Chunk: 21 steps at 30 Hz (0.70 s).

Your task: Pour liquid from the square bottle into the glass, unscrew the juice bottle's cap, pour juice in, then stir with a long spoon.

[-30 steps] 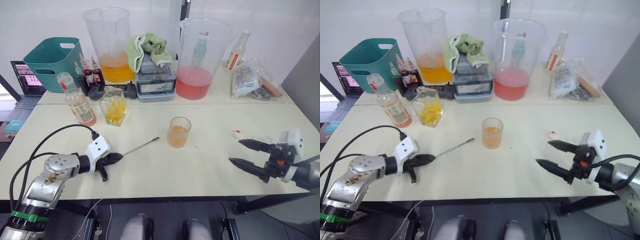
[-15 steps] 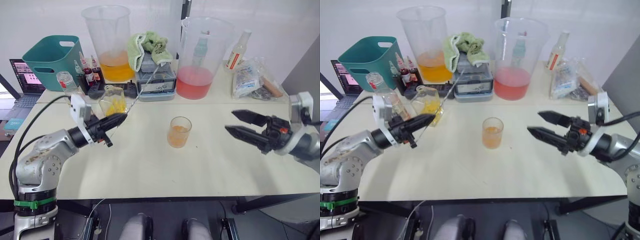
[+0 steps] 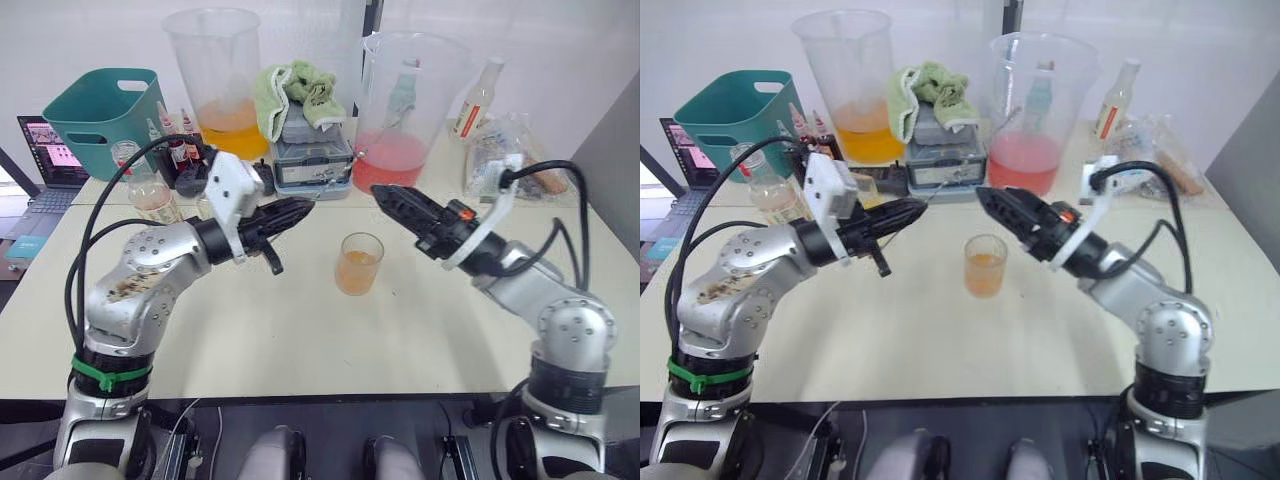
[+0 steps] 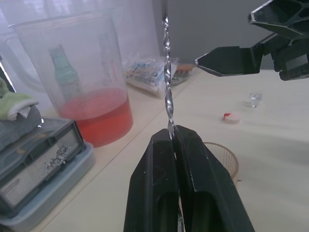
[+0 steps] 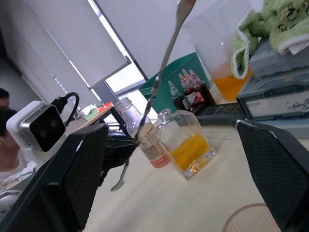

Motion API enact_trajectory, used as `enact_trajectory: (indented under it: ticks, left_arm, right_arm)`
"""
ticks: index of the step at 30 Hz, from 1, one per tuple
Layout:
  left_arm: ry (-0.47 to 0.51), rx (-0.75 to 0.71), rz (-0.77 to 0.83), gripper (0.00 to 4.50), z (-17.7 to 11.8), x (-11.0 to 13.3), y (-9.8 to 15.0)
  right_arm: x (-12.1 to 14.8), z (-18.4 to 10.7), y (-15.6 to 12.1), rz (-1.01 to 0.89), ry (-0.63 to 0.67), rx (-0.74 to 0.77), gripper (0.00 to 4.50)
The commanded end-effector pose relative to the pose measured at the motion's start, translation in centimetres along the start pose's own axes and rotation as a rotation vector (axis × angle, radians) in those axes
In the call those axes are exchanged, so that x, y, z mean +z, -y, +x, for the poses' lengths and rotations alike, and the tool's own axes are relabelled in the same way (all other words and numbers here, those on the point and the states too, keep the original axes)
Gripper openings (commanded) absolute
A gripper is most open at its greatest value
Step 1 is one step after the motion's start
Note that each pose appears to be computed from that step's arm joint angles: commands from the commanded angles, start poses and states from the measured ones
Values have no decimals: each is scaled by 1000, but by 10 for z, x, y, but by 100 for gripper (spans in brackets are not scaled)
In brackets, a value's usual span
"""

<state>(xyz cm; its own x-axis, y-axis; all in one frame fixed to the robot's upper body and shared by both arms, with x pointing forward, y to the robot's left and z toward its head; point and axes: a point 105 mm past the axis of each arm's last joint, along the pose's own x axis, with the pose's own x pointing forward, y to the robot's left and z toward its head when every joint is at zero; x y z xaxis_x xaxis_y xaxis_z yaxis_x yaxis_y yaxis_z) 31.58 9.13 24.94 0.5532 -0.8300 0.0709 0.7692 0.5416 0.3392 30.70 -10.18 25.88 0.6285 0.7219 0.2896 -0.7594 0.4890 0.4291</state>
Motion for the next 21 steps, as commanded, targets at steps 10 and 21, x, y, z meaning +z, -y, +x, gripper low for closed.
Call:
enact_trajectory:
  ticks: [10, 21]
  left_arm:
    - [28, -34, 159, 1, 9, 7, 12]
    - [29, -29, 147, 0, 12, 3, 12]
  right_arm:
    - [19, 18, -9, 114, 174, -52, 450]
    - [18, 34, -11, 198, 203, -66, 125]
